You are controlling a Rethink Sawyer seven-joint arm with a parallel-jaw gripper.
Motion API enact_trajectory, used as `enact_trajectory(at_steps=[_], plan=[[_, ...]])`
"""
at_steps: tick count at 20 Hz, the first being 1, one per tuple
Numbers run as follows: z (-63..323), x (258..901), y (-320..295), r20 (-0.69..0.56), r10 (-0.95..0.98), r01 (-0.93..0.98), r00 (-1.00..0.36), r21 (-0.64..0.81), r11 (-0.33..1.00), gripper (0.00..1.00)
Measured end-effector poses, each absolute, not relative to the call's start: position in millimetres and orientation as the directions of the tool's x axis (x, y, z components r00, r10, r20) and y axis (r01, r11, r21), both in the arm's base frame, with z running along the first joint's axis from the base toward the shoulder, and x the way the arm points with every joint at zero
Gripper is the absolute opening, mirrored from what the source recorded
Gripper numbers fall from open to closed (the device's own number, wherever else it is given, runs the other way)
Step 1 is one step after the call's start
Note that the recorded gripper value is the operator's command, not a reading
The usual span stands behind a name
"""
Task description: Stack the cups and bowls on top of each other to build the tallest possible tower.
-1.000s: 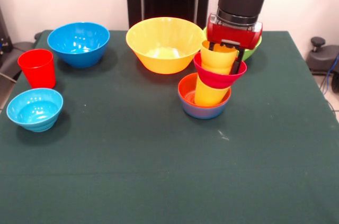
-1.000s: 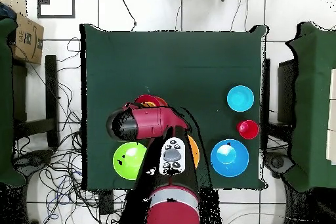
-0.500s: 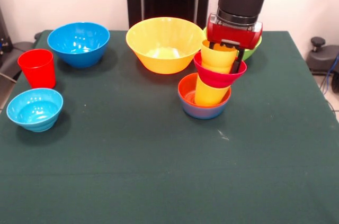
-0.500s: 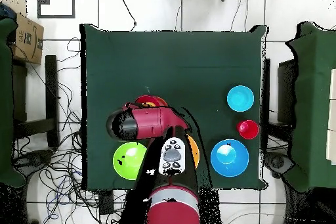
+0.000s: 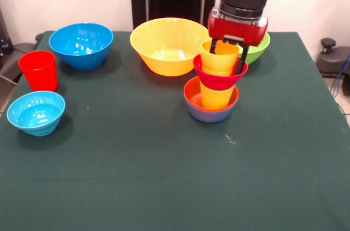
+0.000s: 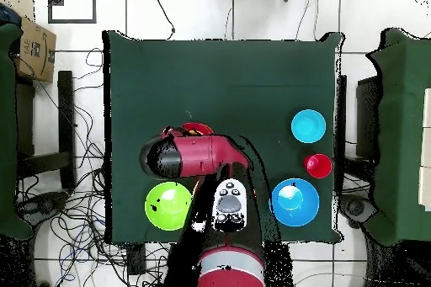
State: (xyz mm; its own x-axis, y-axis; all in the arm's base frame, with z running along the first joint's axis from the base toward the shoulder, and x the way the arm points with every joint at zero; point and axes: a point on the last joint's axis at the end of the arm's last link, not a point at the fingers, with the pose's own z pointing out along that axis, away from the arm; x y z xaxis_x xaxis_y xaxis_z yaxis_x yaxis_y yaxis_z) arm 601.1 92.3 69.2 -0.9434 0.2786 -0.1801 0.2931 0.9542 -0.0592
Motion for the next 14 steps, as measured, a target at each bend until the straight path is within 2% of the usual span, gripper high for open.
enact_trajectory(at_steps=[5, 14], plan=[[89, 612, 72, -0.205, 0.311, 0.328, -0.928, -0.052, 0.943, 1.00], [99, 618, 46, -0.220, 0.349, 0.367, -0.911, -0.048, 0.929, 1.00]])
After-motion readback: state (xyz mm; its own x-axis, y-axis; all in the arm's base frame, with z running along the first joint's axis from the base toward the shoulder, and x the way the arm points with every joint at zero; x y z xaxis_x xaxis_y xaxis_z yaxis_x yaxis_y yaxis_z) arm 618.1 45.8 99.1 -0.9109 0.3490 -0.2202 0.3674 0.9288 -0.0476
